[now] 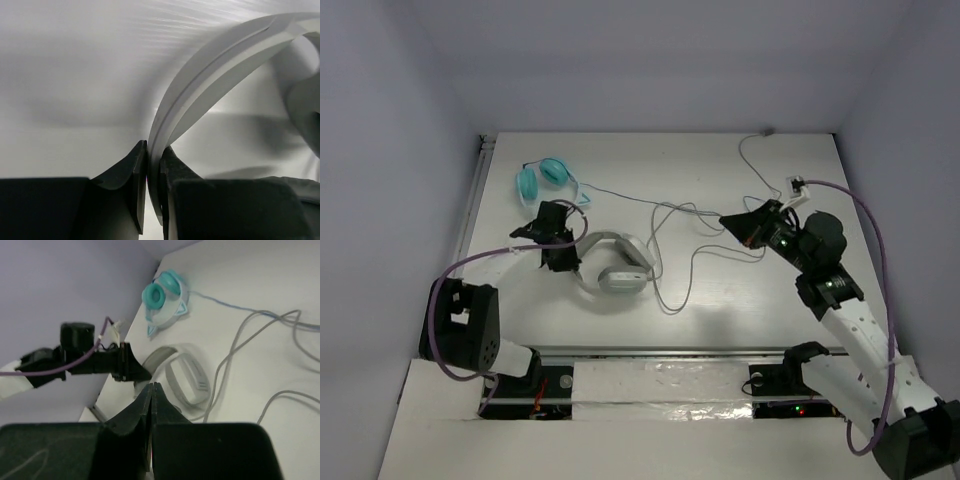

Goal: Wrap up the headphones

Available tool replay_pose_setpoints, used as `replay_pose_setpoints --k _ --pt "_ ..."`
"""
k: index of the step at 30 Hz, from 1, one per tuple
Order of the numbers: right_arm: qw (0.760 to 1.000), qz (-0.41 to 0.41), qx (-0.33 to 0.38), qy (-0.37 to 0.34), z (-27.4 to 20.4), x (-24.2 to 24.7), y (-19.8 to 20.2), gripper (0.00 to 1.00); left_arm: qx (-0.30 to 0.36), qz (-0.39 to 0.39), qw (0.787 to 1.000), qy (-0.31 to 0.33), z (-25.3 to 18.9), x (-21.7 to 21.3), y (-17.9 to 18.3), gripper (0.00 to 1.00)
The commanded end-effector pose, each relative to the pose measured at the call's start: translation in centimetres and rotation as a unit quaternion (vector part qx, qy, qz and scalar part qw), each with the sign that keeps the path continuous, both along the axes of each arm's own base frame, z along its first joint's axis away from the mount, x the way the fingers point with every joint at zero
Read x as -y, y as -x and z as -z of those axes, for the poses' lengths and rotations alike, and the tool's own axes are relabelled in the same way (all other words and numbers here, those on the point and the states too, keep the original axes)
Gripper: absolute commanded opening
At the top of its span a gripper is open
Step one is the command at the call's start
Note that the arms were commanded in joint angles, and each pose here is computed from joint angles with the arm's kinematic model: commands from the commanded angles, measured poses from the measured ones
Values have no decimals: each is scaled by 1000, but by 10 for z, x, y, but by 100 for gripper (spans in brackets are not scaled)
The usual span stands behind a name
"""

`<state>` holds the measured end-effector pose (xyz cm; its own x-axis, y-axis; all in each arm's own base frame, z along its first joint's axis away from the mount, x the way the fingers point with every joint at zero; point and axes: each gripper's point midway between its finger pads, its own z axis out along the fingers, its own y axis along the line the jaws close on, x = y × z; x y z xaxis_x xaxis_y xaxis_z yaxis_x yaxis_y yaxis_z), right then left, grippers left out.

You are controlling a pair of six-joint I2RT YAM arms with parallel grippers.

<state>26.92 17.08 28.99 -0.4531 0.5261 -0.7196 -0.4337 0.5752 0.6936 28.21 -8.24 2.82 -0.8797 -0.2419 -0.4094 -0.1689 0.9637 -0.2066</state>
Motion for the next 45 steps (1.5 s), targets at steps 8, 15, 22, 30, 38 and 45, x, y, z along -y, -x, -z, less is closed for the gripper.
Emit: replay_pose_setpoints --k 8,15,22,30,38,45 --pt "990 -101 74 58 -33 -57 15 0 247 139 950 131 -242 78 -38 0" --pt "980 -117 141 83 -72 -48 39 41 325 165 913 181 -314 98 -50 0" --pt "976 -97 154 118 -59 -37 40 76 371 219 867 252 -385 121 -36 0" --pt "983 -71 152 69 -49 -27 54 0 409 227 836 287 -449 134 -50 0" --pt "990 3 103 93 -28 -15 22 72 411 230 828 304 -465 140 -54 0" --pt "984 -65 116 119 -8 -48 20 90 383 226 838 317 -457 144 -57 0"
